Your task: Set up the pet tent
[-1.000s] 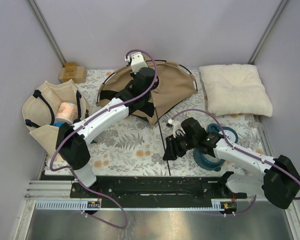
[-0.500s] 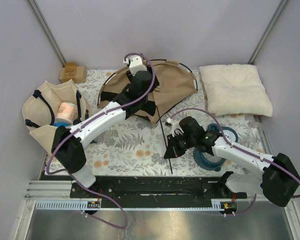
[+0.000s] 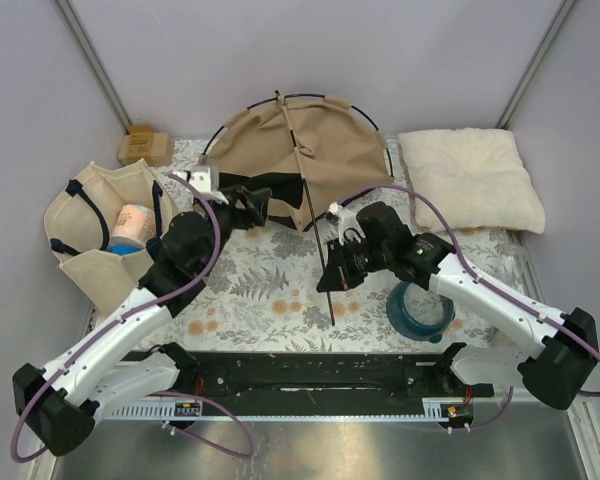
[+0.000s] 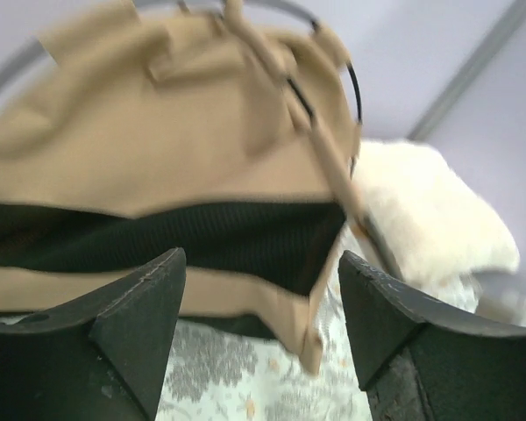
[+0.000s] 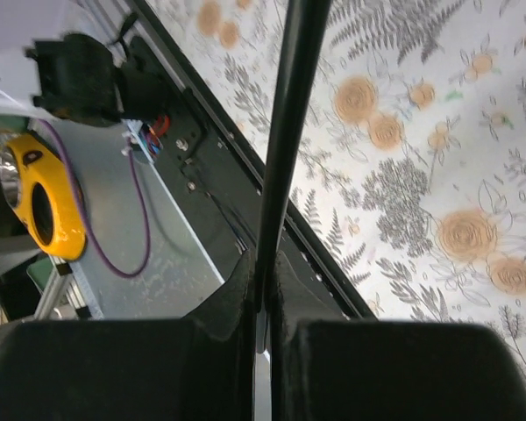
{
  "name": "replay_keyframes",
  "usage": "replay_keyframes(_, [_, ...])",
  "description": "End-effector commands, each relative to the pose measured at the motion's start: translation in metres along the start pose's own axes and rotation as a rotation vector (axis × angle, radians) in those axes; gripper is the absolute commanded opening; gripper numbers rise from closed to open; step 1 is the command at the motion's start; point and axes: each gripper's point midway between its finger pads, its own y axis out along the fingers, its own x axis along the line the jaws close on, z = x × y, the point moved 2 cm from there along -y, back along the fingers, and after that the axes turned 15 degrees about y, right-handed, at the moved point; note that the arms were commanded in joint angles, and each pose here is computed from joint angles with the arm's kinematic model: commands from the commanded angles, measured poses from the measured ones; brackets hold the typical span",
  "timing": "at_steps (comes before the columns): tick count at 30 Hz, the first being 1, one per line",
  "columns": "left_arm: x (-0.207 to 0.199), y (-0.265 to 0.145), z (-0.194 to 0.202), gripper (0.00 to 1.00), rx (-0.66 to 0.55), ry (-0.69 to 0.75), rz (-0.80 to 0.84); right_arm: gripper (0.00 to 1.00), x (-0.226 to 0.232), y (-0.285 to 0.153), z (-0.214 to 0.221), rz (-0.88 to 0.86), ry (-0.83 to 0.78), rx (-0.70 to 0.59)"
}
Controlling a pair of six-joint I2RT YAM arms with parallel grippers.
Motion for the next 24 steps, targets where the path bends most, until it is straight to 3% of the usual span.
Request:
replay_keyframes(1, [-0.036, -0.017, 0.053, 0.72, 0.027, 0.036, 0.303, 0.0, 0.045, -0.016, -0.037, -0.07, -0.024, -0.088])
replay_keyframes(6, [-0.058, -0.017, 0.08, 0.72, 0.061, -0.004, 0.439, 0.0, 0.073, -0.02, -0.055, -0.137, 0.004, -0.094])
replay_keyframes(16, [-0.059, 0.021, 0.079, 0.71, 0.047, 0.001, 0.367, 0.0, 0.083, -0.019, -0.065, -0.17, 0.041, -0.126])
replay_keyframes(19, [-0.055, 0.023, 0.081, 0.64, 0.043, 0.007, 0.341, 0.0, 0.084, -0.02, -0.067, -0.168, 0.04, -0.135])
replay_keyframes(22, [-0.05, 0.026, 0.087, 0.46, 0.054, 0.03, 0.312, 0.0, 0.084, -0.02, -0.068, -0.168, 0.037, -0.14])
replay_keyframes(24, [-0.052, 0.026, 0.089, 0.38, 0.06, 0.041, 0.329, 0.0, 0.084, -0.02, -0.069, -0.165, 0.038, -0.141])
